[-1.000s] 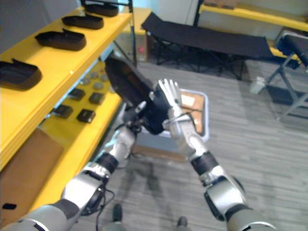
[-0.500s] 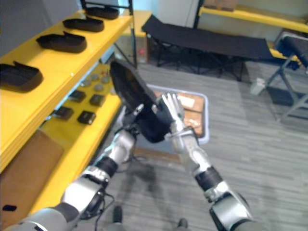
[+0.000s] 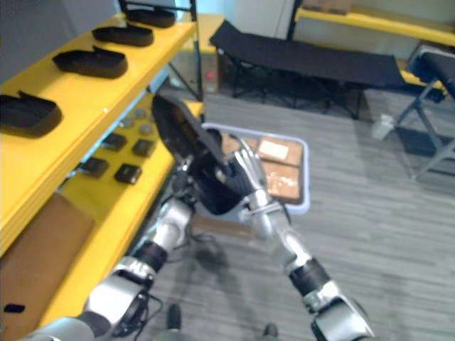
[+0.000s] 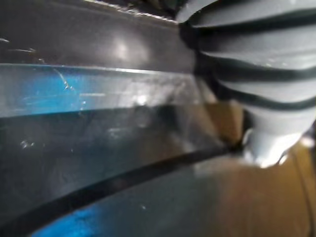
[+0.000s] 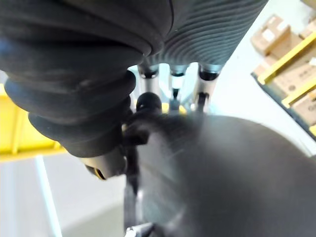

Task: Walk over and take plastic housings, then place them on the shelf

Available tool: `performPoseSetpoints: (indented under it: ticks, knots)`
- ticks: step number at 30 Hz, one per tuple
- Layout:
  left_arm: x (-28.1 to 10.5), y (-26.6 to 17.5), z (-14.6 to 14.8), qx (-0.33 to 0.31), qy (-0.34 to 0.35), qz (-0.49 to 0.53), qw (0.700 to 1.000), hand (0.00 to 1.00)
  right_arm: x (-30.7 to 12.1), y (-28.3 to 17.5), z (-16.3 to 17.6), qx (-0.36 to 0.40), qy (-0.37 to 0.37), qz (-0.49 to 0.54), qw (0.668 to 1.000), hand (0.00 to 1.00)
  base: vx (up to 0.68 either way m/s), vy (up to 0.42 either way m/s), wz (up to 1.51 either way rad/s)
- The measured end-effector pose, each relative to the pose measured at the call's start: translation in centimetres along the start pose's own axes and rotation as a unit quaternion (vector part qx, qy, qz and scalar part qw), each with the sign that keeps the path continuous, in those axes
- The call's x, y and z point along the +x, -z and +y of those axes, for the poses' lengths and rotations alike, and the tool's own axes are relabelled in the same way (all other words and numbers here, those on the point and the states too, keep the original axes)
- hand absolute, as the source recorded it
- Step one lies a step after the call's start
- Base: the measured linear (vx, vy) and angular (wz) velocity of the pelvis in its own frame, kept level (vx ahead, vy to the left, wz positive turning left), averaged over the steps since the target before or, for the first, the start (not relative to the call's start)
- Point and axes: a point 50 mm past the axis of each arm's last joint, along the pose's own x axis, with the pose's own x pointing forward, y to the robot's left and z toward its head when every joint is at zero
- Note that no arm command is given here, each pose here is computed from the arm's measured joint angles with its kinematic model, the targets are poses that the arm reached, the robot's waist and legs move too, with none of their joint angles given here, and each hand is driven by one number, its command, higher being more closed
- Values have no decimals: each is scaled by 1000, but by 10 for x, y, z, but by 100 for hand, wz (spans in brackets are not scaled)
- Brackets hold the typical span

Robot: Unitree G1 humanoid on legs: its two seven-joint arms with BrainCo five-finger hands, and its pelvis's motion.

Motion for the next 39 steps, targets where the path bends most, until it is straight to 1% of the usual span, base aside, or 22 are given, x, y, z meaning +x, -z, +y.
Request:
performPoseSetpoints:
  ticks: [2,3,6,7,8,11,12,13,14,15,18,19,21,23,24,26,27,29,30,33,37,39]
  knots:
    - [-1,-16,-9,59,1,-55,997,100,6,-7,-22,51,31,-21,998,0,-50,3,0]
    - [-1,-18,-9,74,-2,-65,995,100,8,-10,-28,67,41,-27,997,0,-39,3,-1]
    - [-5,-28,2,194,-57,-118,972,100,13,-32,-81,178,143,-91,969,0,-12,-3,-4]
    - [-5,-29,5,210,-66,-123,968,100,12,-35,-90,186,159,-103,964,0,0,0,0]
    - [-7,-32,12,248,-89,-135,955,100,10,-40,-105,202,188,-128,953,0,0,0,0]
    - [-16,-46,28,303,-131,-174,928,100,3,-47,-125,221,228,-163,934,0,0,0,0]
    - [-19,-52,31,332,-146,-193,912,100,-5,-45,-130,229,242,-162,929,0,0,0,0]
    - [-21,-55,33,340,-153,-203,905,100,-10,-42,-132,233,249,-155,927,0,-23,-17,-4]
    - [-25,-61,36,358,-171,-224,890,100,-21,-35,-134,245,261,-136,924,0,-34,-11,-12]
    - [-31,-67,41,373,-191,-241,875,100,-34,-25,-134,262,278,-107,918,0,-32,-8,-16]
    - [-47,-70,61,393,-237,-255,851,100,-65,-2,-126,284,308,-20,908,0,-14,-13,-15]
    - [-63,-68,74,405,-260,-260,837,100,-90,10,-117,297,321,43,898,0,2,-15,-3]
    - [-82,-65,86,409,-278,-260,829,100,-118,22,-105,314,333,118,881,0,12,-14,-5]
    - [-111,-53,94,396,-299,-253,830,100,-169,48,-78,338,342,261,837,0,15,-9,-7]
    - [-118,-50,96,390,-304,-250,832,100,-182,54,-70,338,341,298,825,0,15,-7,-9]
    - [-140,-36,101,378,-320,-230,838,100,-227,67,-43,336,335,416,776,0,15,-4,-13]
    - [-143,-34,103,377,-322,-225,839,100,-235,69,-38,340,335,435,764,0,10,-5,-8]
    - [-150,-26,105,376,-318,-213,844,100,-258,75,-25,355,338,486,723,0,0,0,0]
    - [-151,-25,103,374,-310,-213,848,100,-265,77,-23,361,344,498,709,0,0,0,0]
    - [-153,-26,100,363,-297,-219,856,100,-266,78,-22,384,350,494,696,0,0,0,0]
    - [-158,-37,95,362,-291,-244,851,100,-249,81,-17,404,336,472,708,0,3,-9,16]
    - [-166,-52,95,363,-302,-276,837,100,-231,82,-9,424,309,456,719,0,11,-22,78]
